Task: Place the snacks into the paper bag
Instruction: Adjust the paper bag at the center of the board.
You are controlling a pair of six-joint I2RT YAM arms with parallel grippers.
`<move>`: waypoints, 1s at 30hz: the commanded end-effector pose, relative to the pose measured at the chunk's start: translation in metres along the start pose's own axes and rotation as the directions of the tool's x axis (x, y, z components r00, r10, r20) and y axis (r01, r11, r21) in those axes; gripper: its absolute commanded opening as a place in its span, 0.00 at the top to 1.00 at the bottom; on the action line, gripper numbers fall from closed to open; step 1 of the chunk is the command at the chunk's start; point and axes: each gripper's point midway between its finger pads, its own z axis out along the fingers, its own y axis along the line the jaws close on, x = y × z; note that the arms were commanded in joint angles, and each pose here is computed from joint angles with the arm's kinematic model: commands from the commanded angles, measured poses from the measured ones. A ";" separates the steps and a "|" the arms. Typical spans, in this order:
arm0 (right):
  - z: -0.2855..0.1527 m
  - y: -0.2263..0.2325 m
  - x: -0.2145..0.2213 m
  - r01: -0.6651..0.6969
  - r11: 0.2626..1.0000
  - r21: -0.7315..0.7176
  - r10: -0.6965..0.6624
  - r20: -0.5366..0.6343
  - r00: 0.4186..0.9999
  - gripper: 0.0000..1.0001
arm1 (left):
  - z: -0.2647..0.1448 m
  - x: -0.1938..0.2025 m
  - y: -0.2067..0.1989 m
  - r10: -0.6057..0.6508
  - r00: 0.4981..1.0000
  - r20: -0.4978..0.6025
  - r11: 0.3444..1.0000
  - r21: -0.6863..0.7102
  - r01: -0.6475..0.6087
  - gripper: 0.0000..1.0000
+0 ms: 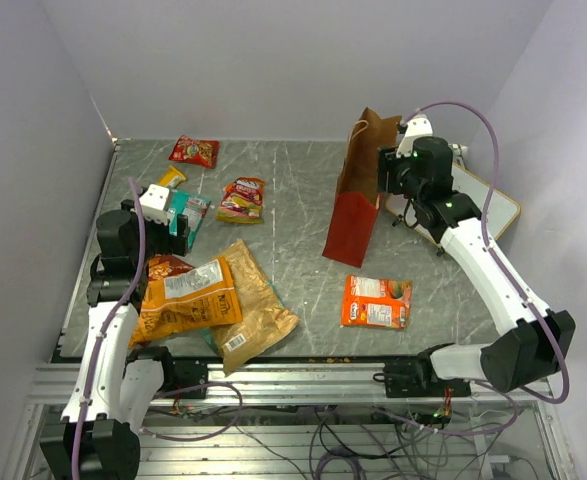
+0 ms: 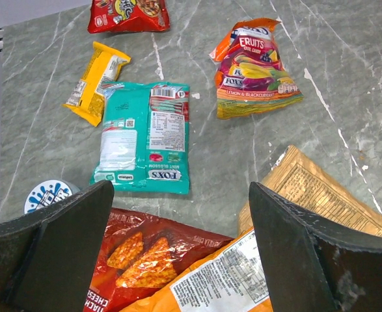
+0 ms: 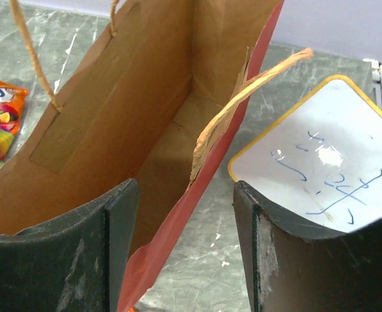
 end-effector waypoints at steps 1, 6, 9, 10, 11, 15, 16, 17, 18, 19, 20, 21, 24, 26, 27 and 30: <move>0.007 -0.009 -0.012 -0.053 0.998 0.025 0.052 0.045 0.998 0.42 | -0.002 -0.009 -0.004 0.020 0.999 0.048 0.999 0.028 -0.022 0.04; 0.020 -0.011 -0.008 -0.079 0.997 0.019 0.079 0.024 0.997 0.50 | -0.001 -0.008 -0.004 0.021 0.999 0.047 0.999 0.031 -0.023 0.04; 0.025 -0.011 -0.009 -0.096 0.995 0.008 0.096 0.017 0.995 0.57 | -0.002 -0.009 -0.005 0.022 0.999 0.050 0.999 0.034 -0.024 0.04; 0.027 -0.011 -0.008 -0.098 0.995 0.008 0.098 0.015 0.995 0.59 | -0.002 -0.009 -0.005 0.022 0.999 0.050 0.999 0.035 -0.024 0.04; 0.029 -0.011 -0.008 -0.100 0.995 0.009 0.100 0.012 0.995 0.61 | -0.002 -0.009 -0.005 0.022 0.998 0.051 0.999 0.036 -0.024 0.04; 0.039 -0.014 -0.005 -0.121 0.993 0.003 0.121 -0.013 0.993 0.68 | -0.003 -0.010 -0.006 0.021 0.998 0.052 0.999 0.037 -0.023 0.04; 0.040 -0.015 -0.004 -0.129 0.992 0.002 0.129 -0.017 0.992 0.69 | -0.002 -0.009 -0.006 0.021 0.998 0.052 0.999 0.038 -0.023 0.04; 0.042 -0.017 -0.004 -0.135 0.991 0.003 0.135 -0.018 0.991 0.71 | -0.002 -0.009 -0.006 0.021 0.999 0.051 0.999 0.040 -0.023 0.04; 0.043 -0.018 -0.004 -0.140 0.990 0.004 0.140 -0.021 0.990 0.74 | -0.002 -0.009 -0.006 0.022 0.998 0.051 0.999 0.042 -0.024 0.04; 0.044 -0.019 -0.003 -0.143 0.990 0.004 0.143 -0.024 0.989 0.76 | -0.002 -0.009 -0.007 0.023 0.998 0.051 0.999 0.043 -0.025 0.04; 0.046 -0.021 -0.002 -0.146 0.989 0.006 0.146 -0.030 0.989 0.79 | -0.002 -0.008 -0.007 0.024 0.999 0.049 0.999 0.044 -0.026 0.04; 0.047 -0.022 -0.001 -0.148 0.989 0.006 0.149 -0.034 0.988 0.81 | -0.002 -0.008 -0.007 0.024 0.999 0.049 0.999 0.045 -0.026 0.04; 0.050 -0.025 0.001 -0.153 0.988 0.008 0.153 -0.047 0.987 0.84 | -0.001 -0.007 -0.007 0.024 0.999 0.048 0.999 0.047 -0.026 0.04; 0.052 -0.025 0.000 -0.156 0.988 -0.004 0.156 -0.051 0.987 0.86 | -0.001 -0.008 -0.007 0.024 0.999 0.049 0.998 0.048 -0.026 0.04; 0.052 -0.024 0.000 -0.159 0.987 -0.011 0.158 -0.052 0.986 0.90 | -0.002 -0.008 -0.008 0.024 0.998 0.050 0.998 0.050 -0.026 0.04; 0.053 -0.022 -0.006 -0.161 0.987 -0.028 0.159 -0.051 0.986 1.00 | -0.002 -0.008 -0.008 0.023 0.999 0.047 0.998 0.053 -0.026 0.04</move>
